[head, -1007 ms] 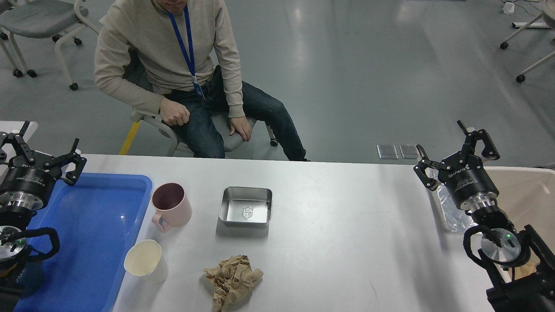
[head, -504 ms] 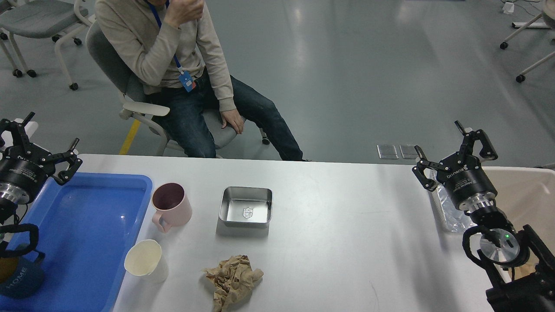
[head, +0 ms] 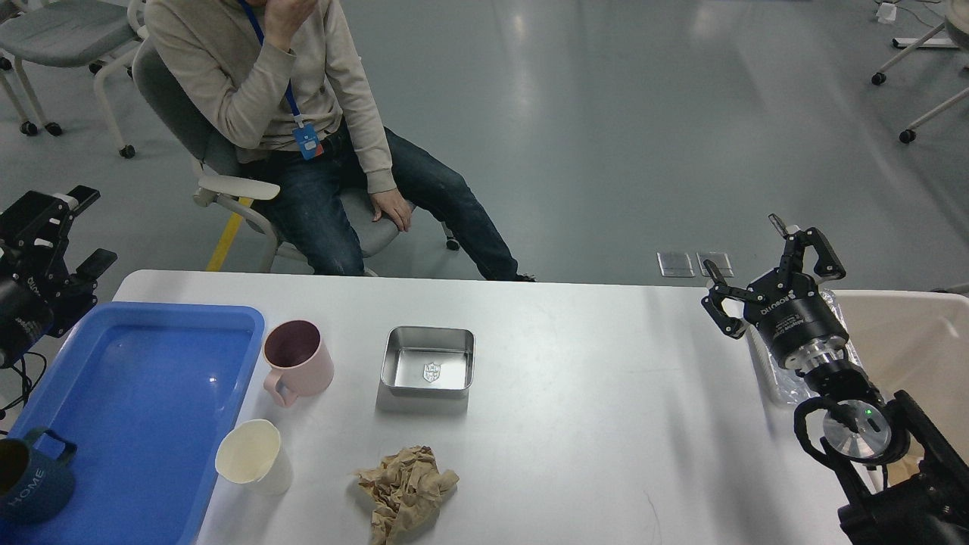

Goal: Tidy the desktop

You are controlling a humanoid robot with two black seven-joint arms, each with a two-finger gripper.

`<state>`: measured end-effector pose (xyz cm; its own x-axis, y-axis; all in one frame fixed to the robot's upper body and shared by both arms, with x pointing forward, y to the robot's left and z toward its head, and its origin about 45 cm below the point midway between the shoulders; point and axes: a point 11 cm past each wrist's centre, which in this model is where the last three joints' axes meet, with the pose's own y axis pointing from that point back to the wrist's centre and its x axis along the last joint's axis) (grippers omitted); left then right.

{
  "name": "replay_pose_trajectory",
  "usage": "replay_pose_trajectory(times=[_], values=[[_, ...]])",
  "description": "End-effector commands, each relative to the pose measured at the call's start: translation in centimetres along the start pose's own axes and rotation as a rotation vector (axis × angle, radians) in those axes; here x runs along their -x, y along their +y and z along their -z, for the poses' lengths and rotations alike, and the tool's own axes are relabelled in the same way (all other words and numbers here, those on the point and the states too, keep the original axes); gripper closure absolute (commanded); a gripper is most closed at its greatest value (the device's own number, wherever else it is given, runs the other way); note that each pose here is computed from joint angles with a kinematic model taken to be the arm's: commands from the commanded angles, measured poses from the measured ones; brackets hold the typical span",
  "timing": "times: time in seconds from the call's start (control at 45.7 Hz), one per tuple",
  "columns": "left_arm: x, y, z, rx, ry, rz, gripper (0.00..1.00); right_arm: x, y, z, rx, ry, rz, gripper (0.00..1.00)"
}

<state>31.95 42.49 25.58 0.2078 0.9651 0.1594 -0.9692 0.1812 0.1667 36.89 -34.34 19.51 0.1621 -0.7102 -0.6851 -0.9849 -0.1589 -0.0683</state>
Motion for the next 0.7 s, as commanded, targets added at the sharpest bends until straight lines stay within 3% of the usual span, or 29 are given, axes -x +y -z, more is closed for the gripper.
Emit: replay_pose_trajectory(times=[0.0,0.438,0.679], values=[[0.0,2.0,0.6,-0.045,-0.201,0.039,0.04,-0.3,0.2,0.1,0.003,0.006,-0.006,0.0],[-3.5,6.8,1.5,-0.224,-0.559,0.126,0.04,-1.4,1.1,0.5,0.028,0.056,-0.029,0.0],[-5.2,7.4,-0.4,-0.275,-0.677,0.15,0.04,-1.7,1.3,0.6,0.07,0.102,-0.027,0.0]])
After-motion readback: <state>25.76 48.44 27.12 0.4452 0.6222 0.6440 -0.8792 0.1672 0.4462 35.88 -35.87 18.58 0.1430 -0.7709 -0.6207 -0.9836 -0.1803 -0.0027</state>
